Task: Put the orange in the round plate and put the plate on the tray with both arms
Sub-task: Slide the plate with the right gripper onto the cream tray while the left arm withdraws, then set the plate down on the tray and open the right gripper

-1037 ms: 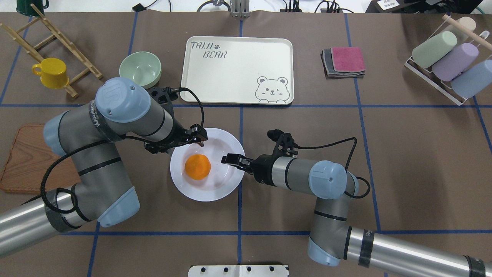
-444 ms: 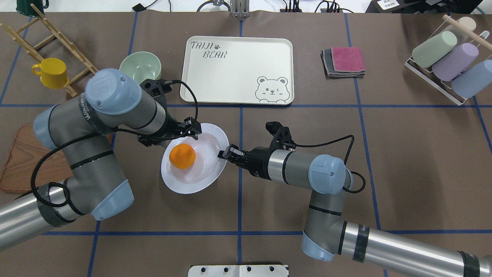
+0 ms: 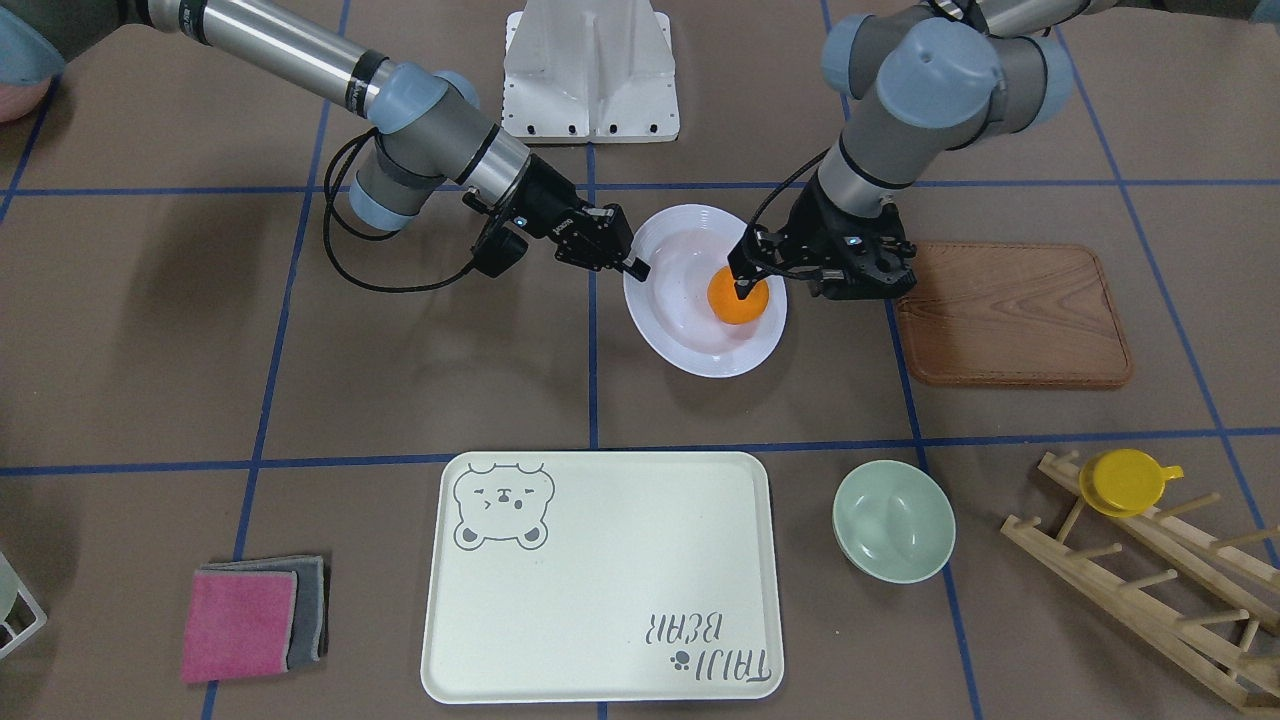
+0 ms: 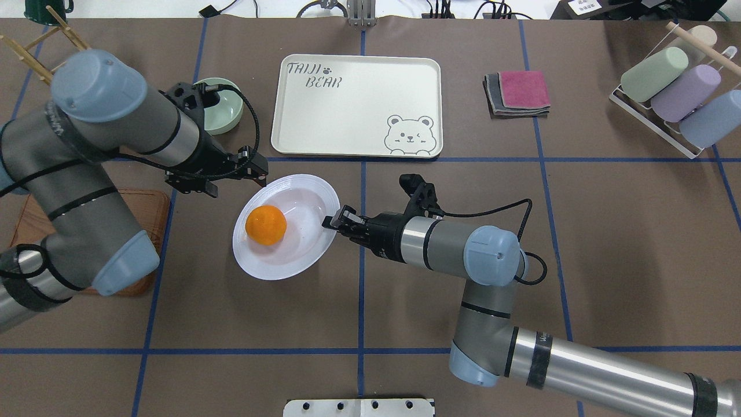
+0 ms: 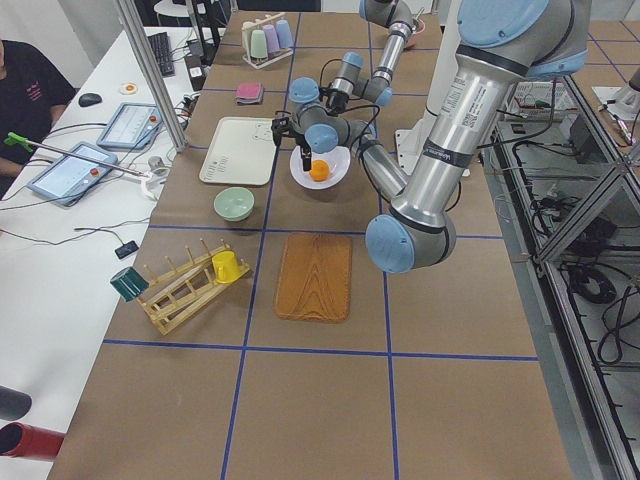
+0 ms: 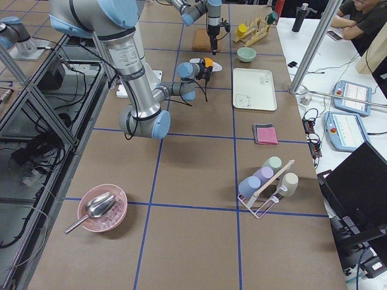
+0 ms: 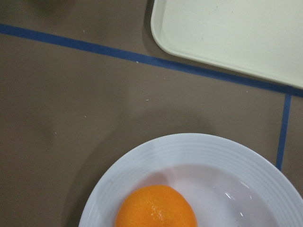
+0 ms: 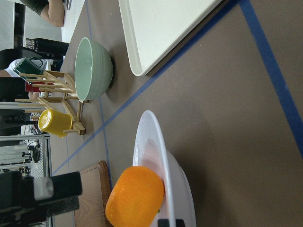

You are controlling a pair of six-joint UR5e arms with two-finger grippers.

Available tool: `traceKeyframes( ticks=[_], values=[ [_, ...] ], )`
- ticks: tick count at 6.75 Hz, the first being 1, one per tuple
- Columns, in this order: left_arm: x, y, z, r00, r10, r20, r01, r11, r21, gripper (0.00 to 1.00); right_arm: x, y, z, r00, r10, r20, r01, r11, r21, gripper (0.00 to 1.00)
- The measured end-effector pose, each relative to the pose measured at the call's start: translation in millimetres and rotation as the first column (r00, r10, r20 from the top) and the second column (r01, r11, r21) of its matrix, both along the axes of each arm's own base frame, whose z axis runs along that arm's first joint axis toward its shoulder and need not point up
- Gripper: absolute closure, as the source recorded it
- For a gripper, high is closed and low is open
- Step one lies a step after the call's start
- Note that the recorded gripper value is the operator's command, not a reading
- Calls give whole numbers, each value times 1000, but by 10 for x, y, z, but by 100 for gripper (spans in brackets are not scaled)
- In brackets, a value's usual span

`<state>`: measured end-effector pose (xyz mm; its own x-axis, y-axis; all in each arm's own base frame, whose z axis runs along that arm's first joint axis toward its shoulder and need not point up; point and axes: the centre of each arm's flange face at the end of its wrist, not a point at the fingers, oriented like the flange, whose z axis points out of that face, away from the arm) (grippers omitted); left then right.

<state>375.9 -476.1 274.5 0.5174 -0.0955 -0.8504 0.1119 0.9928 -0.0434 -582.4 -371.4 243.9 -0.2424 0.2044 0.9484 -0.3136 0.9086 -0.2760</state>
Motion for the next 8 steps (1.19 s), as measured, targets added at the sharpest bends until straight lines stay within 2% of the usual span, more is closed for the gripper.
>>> traceKeyframes(
  ticks=[2,3,4,5,6,7,8],
  values=[
    [-700,-83,480,998,32,62,-40,991,131,3,191,-333,-82,995,89,38,-87,994,-68,100],
    [-927,-108,707,994,49,99,-66,982,175,3,339,-619,-132,984,164,62,-155,980,-124,100],
    [-1068,-115,873,990,62,126,-86,976,198,3,407,-924,-169,964,255,75,-237,952,-193,100],
    [-1176,-121,1001,987,70,147,-101,972,214,3,365,-1209,-170,935,352,55,-327,909,-261,100],
    [-1240,-126,1078,984,77,160,-112,968,224,3,305,-1417,-131,907,420,-5,-401,864,-304,99],
    [-1271,-131,1112,983,79,167,-117,966,230,3,250,-1560,-57,884,460,-90,-462,823,-332,94],
    [-1281,-134,1125,982,79,170,-118,965,232,3,193,-1640,15,865,472,-170,-502,795,-341,93]
  ],
)
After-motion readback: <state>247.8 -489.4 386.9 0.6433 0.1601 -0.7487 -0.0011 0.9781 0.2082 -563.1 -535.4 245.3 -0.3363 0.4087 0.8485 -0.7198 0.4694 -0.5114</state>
